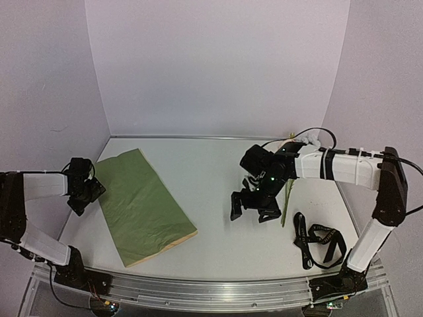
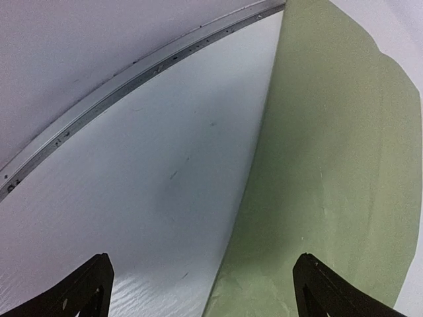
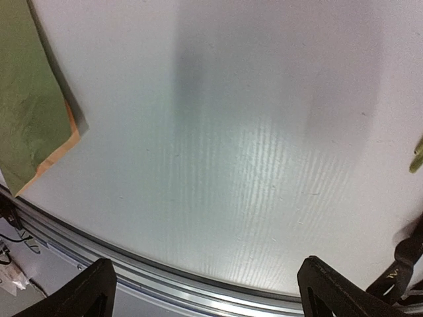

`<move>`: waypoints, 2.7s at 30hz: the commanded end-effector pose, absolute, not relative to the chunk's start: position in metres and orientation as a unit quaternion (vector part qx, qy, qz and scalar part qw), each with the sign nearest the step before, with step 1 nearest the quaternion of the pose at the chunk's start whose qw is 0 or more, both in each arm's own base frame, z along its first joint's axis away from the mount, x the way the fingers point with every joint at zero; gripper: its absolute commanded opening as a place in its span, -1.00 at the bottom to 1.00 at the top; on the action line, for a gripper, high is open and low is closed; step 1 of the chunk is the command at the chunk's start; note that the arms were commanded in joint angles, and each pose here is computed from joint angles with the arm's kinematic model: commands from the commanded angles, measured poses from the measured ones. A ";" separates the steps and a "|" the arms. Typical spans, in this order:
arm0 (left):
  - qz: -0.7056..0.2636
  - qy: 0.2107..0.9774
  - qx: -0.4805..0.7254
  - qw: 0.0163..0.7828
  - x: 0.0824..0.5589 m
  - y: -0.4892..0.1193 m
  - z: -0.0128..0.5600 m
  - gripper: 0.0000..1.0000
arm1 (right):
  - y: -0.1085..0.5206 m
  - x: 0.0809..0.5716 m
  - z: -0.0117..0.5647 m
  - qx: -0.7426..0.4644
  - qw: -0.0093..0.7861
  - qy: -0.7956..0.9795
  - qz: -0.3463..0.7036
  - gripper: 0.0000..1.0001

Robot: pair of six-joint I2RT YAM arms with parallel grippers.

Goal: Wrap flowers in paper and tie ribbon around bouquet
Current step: Move the folded wrapping paper to the center of the board, then pick up the corner of the folded wrapping paper from the center of the board.

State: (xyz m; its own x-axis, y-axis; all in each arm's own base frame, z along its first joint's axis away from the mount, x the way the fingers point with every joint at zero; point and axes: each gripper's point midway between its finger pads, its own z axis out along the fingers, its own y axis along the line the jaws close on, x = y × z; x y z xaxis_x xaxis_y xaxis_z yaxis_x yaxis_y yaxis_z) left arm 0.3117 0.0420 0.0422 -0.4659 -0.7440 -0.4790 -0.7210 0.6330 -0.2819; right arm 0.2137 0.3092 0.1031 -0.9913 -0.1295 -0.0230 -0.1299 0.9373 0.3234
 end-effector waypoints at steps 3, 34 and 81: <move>-0.111 0.863 -0.360 0.337 0.366 0.022 0.048 0.98 | 0.357 0.224 0.108 -0.091 -0.008 0.969 0.228 0.97; -0.251 0.927 -0.204 0.188 0.380 -0.191 0.008 0.19 | 0.332 0.201 0.063 0.018 -0.043 0.976 0.211 0.84; -0.251 0.953 -0.107 0.130 0.215 -0.228 0.014 -0.03 | 0.335 0.143 0.028 0.082 0.001 0.969 0.233 -0.64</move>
